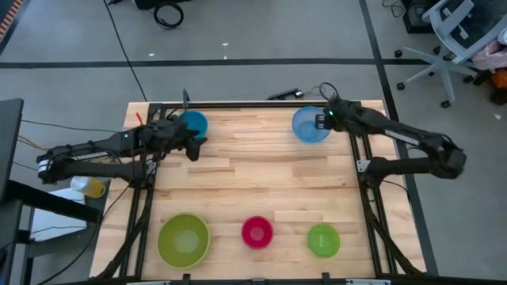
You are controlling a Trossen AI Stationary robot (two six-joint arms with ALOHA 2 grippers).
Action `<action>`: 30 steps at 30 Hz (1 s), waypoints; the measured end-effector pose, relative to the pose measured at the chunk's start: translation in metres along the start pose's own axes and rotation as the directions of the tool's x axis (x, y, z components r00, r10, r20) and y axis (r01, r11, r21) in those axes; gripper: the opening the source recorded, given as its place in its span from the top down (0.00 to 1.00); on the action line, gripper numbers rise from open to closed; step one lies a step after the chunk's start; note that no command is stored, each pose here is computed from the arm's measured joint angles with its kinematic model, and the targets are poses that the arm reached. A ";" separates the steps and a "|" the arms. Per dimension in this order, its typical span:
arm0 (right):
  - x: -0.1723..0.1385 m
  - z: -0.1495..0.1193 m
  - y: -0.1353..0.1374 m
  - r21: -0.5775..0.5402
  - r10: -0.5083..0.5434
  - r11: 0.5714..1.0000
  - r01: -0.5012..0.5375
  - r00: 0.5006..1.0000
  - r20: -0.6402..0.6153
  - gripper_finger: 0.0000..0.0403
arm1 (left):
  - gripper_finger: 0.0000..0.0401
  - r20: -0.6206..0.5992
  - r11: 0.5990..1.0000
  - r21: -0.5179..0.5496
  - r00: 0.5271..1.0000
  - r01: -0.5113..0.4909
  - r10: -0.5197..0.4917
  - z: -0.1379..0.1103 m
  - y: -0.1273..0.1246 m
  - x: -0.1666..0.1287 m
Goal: Nest bowls inside each other
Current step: Stack the transparent blue bowl on top of the green bowl
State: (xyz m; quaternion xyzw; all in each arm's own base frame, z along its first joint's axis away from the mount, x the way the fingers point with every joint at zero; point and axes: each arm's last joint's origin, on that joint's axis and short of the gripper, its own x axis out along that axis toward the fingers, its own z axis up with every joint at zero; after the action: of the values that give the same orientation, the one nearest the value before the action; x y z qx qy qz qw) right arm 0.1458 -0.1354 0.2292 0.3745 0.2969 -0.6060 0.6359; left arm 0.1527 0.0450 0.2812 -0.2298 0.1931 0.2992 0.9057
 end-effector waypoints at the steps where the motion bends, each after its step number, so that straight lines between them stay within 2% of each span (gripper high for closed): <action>1: 0.008 0.004 0.000 -0.002 -0.024 1.000 0.024 0.999 -0.038 0.63 | 0.43 -0.005 1.000 0.002 1.000 -0.003 0.003 0.000 0.000 0.002; 3: 0.025 0.011 -0.001 -0.003 -0.072 0.997 0.072 0.992 -0.099 0.56 | 0.43 -0.017 1.000 0.000 1.000 -0.010 0.010 -0.001 -0.001 0.005; 9: 0.062 0.023 -0.006 0.003 -0.201 0.979 0.204 0.968 -0.152 0.40 | 0.43 -0.033 1.000 -0.022 0.999 -0.019 0.018 -0.002 -0.001 0.008; 13: 0.086 0.023 -0.004 -0.038 -0.159 0.987 0.154 0.957 -0.241 0.39 | 0.43 -0.033 0.999 -0.033 0.999 -0.019 0.018 -0.002 -0.001 0.008; 15: 0.092 0.021 -0.001 -0.062 -0.142 0.990 0.130 0.953 -0.266 0.45 | 0.43 -0.033 0.999 -0.033 0.999 -0.019 0.018 -0.002 -0.001 0.008; 17: 0.093 0.017 0.003 -0.093 -0.126 0.990 0.103 0.951 -0.281 0.55 | 0.43 -0.032 0.999 -0.027 0.999 -0.018 0.018 -0.002 -0.001 0.008; 19: 0.087 0.014 0.009 -0.130 -0.099 0.989 0.066 0.957 -0.272 0.70 | 0.43 -0.032 1.000 -0.025 0.999 -0.018 0.018 -0.002 -0.001 0.008; 21: 0.075 0.012 0.019 -0.153 -0.037 0.988 0.000 0.971 -0.236 0.88 | 0.43 -0.029 0.999 -0.028 0.999 -0.017 0.016 -0.002 -0.001 0.008; 22: 0.068 0.010 0.026 -0.164 0.007 0.986 -0.041 0.978 -0.208 0.93 | 0.43 -0.026 0.999 -0.033 1.000 -0.015 0.014 -0.002 -0.002 0.008; 25: 0.041 0.003 0.047 -0.160 0.166 0.970 -0.185 0.978 -0.123 0.95 | 0.43 0.004 0.999 -0.047 1.000 -0.005 0.005 0.002 -0.004 0.015; 30: 0.007 -0.017 0.082 -0.167 0.363 0.919 -0.357 0.932 0.003 0.97 | 0.43 0.090 0.998 -0.062 0.996 0.026 -0.021 0.013 -0.012 0.040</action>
State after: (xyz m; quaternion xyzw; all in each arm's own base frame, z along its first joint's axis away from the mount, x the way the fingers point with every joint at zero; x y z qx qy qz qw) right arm 0.2287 -0.1261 0.2233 0.3589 0.2608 -0.4585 0.7700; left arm 0.1923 0.0616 0.2760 -0.2467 0.1403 0.3045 0.9093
